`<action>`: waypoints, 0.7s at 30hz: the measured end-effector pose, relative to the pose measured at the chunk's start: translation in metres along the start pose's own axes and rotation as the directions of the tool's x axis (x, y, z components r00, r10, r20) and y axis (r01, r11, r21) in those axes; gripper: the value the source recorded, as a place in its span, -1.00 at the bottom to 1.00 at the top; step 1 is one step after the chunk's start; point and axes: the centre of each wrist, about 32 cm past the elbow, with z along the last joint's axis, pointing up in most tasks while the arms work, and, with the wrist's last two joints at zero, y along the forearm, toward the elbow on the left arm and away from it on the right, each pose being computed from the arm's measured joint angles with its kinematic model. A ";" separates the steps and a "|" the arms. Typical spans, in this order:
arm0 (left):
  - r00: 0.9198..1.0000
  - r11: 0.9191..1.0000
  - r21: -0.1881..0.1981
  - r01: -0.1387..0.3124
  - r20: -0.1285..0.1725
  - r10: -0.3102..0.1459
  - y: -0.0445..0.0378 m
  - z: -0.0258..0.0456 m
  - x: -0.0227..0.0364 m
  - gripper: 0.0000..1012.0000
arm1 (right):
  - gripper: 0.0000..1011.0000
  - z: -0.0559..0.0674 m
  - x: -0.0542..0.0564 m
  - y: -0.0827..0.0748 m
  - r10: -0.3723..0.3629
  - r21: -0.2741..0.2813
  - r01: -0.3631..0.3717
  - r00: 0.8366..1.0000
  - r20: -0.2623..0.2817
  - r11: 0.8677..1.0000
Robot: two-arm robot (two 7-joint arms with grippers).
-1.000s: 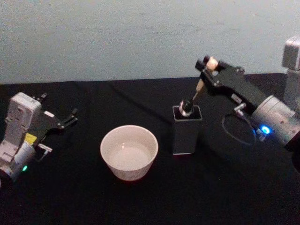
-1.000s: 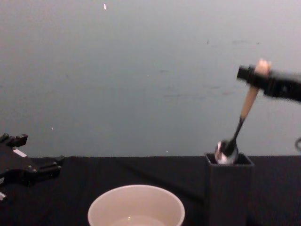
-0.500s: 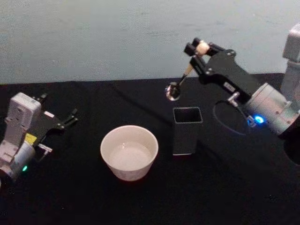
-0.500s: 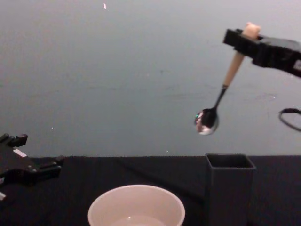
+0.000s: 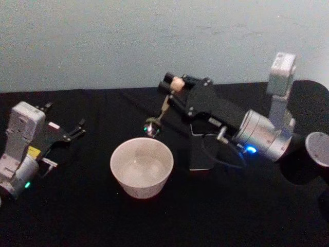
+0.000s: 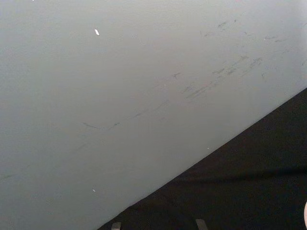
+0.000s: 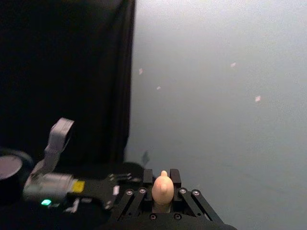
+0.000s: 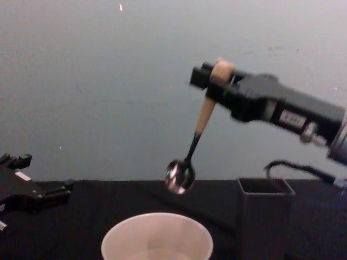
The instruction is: Pick up the stirring spoon with one hand, stir inside the cup, then place it back in its original position.
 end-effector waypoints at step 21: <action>1.000 1.000 0.000 0.000 0.000 0.000 0.0000 0.0000 0.0000 0.98 | -0.58 -0.056 -0.010 0.009 0.088 -0.130 -0.077 0.993 0.074 0.988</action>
